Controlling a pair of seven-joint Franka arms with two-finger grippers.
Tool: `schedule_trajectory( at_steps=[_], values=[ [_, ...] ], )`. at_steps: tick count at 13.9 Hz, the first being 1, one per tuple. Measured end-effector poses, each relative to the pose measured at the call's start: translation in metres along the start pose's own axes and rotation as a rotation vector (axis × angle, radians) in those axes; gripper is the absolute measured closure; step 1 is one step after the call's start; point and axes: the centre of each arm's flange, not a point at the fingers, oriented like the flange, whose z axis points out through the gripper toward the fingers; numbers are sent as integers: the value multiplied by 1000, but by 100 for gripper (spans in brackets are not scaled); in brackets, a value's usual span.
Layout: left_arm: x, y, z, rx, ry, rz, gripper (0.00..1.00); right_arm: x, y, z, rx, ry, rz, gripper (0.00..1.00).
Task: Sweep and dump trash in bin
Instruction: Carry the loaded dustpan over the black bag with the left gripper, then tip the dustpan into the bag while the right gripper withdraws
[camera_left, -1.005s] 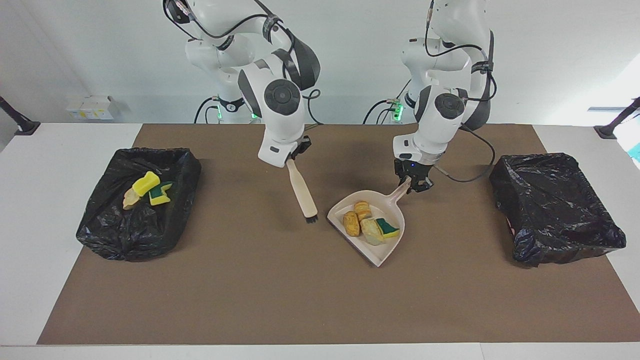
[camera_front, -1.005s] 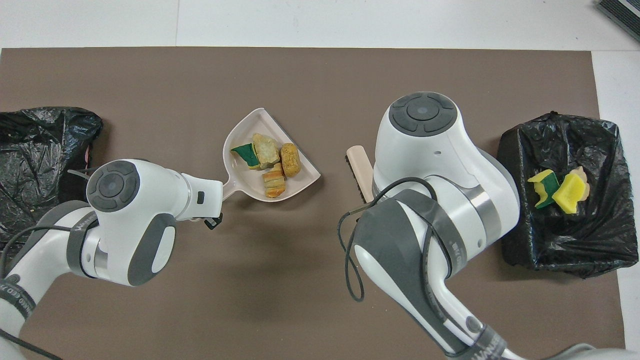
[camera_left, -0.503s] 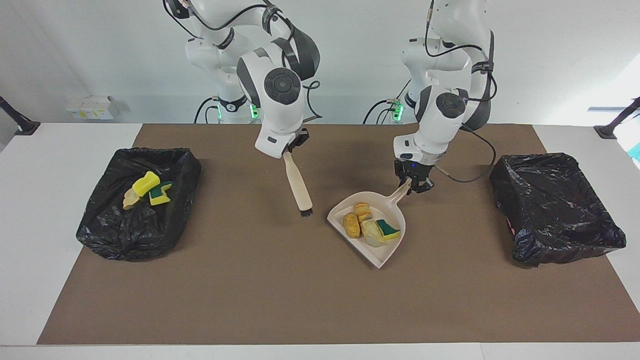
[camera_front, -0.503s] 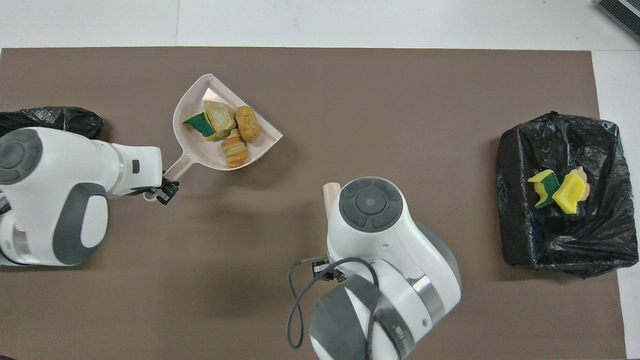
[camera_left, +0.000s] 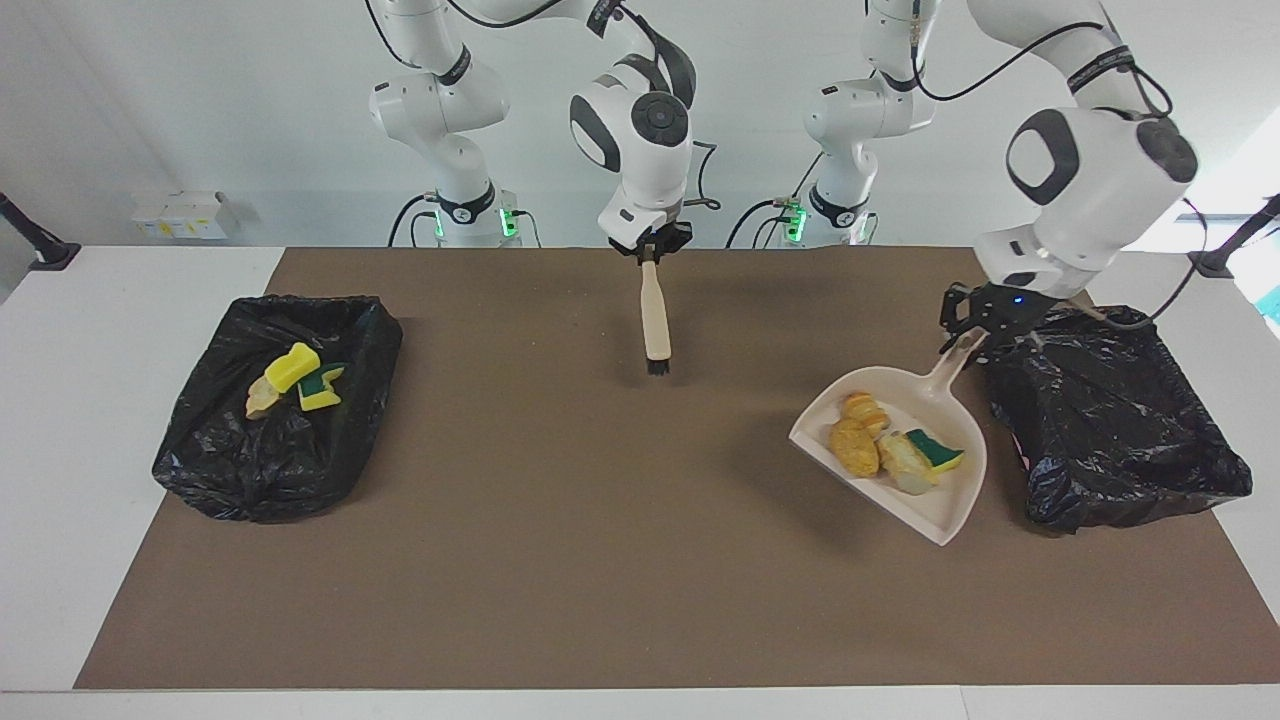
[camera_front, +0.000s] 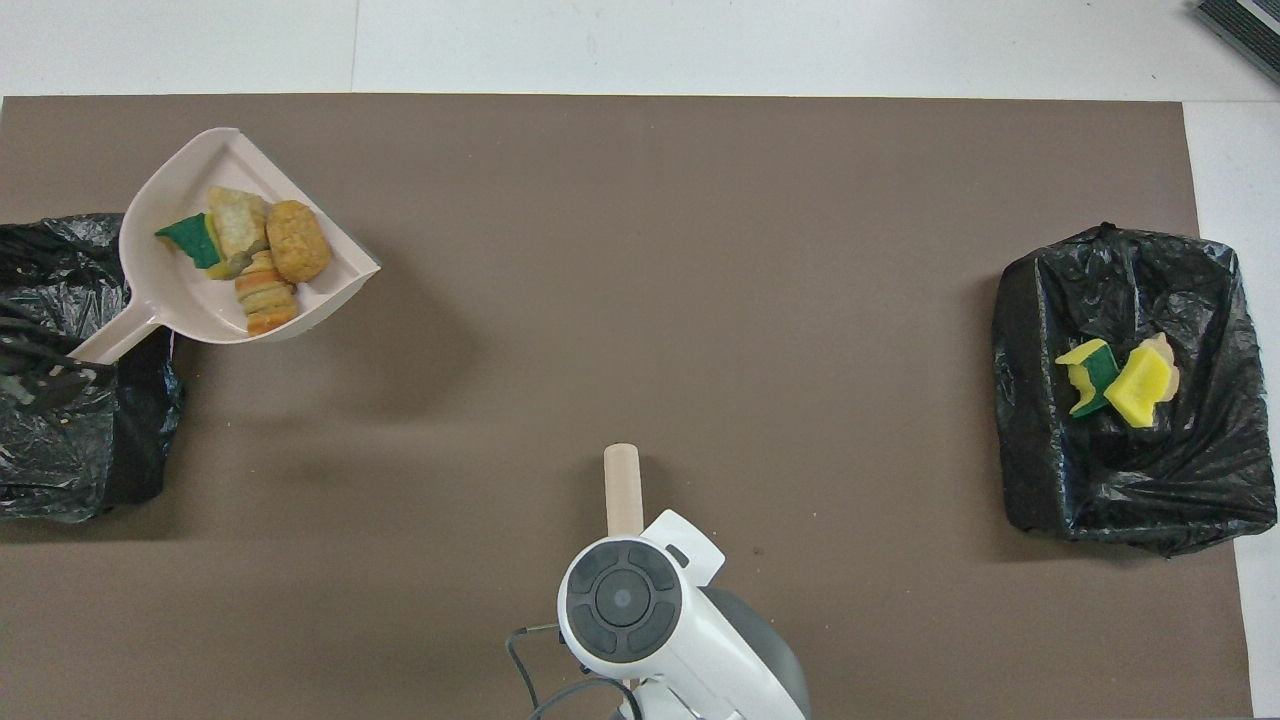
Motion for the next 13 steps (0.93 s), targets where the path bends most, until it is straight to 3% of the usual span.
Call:
schedule_trajectory(
  at_steps=[4, 5, 11, 13],
  values=[
    [-83, -43, -24, 39, 17, 96, 68, -7, 1, 34, -1, 8, -5, 74],
    [-100, -52, -30, 55, 2, 122, 68, -5, 2, 32, 1, 9, -2, 70],
    [-181, -129, -67, 166, -131, 320, 68, 14, 13, -33, -9, -25, 37, 4],
    [-187, -152, -71, 220, -212, 385, 68, 24, 23, -68, -5, -32, 51, 0]
  ],
)
